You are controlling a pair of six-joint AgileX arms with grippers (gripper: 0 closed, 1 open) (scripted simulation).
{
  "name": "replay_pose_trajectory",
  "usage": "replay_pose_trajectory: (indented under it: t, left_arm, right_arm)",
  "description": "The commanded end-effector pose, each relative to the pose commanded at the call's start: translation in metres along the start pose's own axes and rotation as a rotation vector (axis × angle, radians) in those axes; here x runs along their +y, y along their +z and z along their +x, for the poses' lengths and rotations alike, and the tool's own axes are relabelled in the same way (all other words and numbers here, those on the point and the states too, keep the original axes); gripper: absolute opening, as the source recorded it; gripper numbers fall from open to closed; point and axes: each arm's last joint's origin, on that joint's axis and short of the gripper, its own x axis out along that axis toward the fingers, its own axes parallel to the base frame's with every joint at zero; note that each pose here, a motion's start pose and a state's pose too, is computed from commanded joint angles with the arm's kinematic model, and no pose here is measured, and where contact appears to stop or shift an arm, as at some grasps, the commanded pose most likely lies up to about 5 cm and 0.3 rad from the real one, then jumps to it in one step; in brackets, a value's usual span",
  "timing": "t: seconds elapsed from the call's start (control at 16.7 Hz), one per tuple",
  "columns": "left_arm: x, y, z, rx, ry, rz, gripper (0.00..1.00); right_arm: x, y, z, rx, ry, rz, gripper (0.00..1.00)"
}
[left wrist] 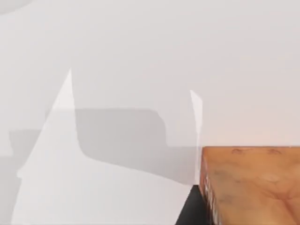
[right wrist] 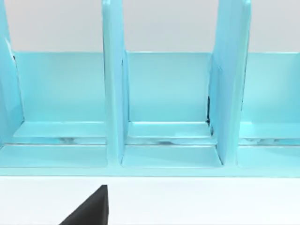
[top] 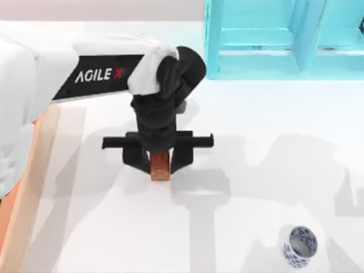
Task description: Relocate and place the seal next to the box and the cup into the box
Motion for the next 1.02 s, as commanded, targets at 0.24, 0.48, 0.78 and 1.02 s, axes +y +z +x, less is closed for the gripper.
replay_pose_trajectory:
  t: [0.24, 0.48, 0.78, 1.02]
  left_arm:
    - [0.000, 0.000, 0.000, 0.000, 0.000, 0.000, 0.00]
    - [0.000, 0.000, 0.000, 0.000, 0.000, 0.000, 0.00]
    - [0.001, 0.001, -0.002, -0.002, -0.002, 0.000, 0.00]
    - [0.038, 0.007, -0.039, -0.002, -0.001, 0.000, 0.00]
  right_arm:
    - [0.000, 0.000, 0.000, 0.000, 0.000, 0.000, 1.00]
    - [0.000, 0.000, 0.000, 0.000, 0.000, 0.000, 1.00]
    - [0.000, 0.000, 0.000, 0.000, 0.000, 0.000, 1.00]
    - [0.000, 0.000, 0.000, 0.000, 0.000, 0.000, 1.00]
